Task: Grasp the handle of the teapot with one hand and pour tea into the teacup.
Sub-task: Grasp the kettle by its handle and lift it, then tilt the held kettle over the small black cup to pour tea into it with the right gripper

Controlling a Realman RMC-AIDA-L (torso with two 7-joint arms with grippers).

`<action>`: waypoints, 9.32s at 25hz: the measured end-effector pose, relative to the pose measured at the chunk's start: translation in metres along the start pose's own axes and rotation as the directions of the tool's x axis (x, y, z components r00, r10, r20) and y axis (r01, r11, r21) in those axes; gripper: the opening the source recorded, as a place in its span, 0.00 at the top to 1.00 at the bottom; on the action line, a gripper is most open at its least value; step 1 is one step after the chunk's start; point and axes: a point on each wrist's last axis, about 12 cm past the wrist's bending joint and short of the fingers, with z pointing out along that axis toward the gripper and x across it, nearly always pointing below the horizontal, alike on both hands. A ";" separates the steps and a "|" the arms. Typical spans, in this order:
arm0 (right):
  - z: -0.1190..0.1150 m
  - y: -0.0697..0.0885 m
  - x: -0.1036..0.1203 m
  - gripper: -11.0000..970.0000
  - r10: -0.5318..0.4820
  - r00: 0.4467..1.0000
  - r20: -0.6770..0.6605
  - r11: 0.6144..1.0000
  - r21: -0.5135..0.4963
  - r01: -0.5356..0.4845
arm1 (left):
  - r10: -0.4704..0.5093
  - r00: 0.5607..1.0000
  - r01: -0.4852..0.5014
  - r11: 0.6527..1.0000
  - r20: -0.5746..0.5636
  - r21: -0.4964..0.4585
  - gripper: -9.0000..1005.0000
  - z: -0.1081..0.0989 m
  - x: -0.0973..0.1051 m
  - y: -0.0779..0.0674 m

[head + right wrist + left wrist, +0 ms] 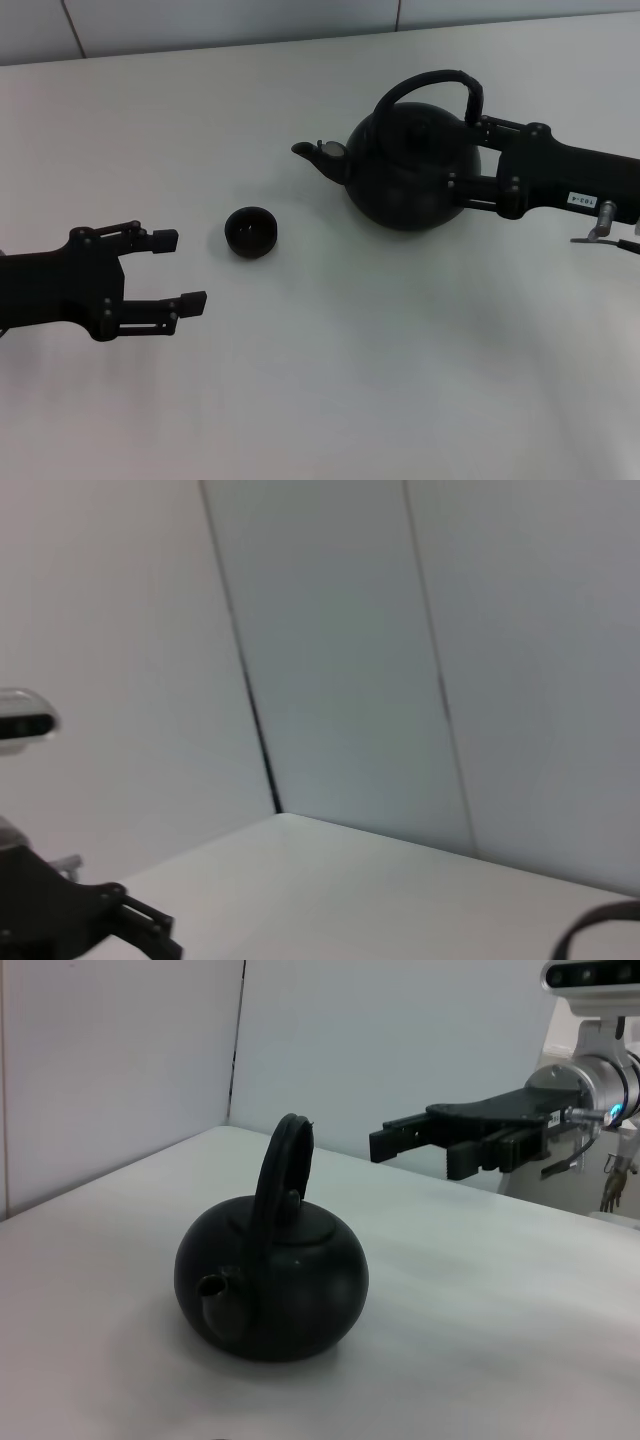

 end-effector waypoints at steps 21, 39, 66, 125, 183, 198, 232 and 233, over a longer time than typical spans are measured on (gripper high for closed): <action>-0.022 -0.014 0.031 0.21 0.033 0.999 -0.009 0.967 0.254 -0.030 | 0.015 0.999 -0.015 1.000 -0.031 -0.018 0.14 0.002 -0.002 0.005; -0.018 -0.030 0.034 0.21 0.072 0.996 0.051 0.930 0.356 -0.086 | 0.014 1.000 -0.015 1.000 -0.025 -0.023 0.14 0.007 -0.002 0.005; 0.018 -0.052 0.024 0.21 0.061 0.998 0.009 0.905 0.422 -0.059 | 0.021 0.999 -0.022 0.998 -0.028 -0.056 0.14 0.008 -0.003 0.009; 0.050 -0.057 -0.002 0.87 -0.144 0.990 0.004 0.915 0.380 0.132 | 0.024 0.999 -0.026 0.997 -0.024 -0.074 0.14 0.011 -0.004 0.010; 0.135 -0.038 -0.065 0.87 -0.495 0.862 -0.110 0.850 0.145 0.507 | 0.045 0.999 -0.047 0.996 -0.029 -0.077 0.14 0.010 -0.004 0.011; 0.140 -0.034 -0.071 0.88 -0.583 0.797 -0.157 0.793 0.105 0.600 | 0.056 0.998 -0.058 0.995 -0.026 -0.076 0.14 0.011 -0.005 0.011; 0.142 -0.032 -0.083 0.89 -0.683 0.709 -0.178 0.710 0.069 0.701 | 0.062 0.998 -0.064 0.993 -0.027 -0.099 0.14 0.014 -0.007 0.014; 0.142 -0.032 -0.083 0.89 -0.690 0.702 -0.179 0.703 0.067 0.708 | 0.062 0.998 -0.064 0.993 -0.027 -0.099 0.14 0.014 -0.007 0.014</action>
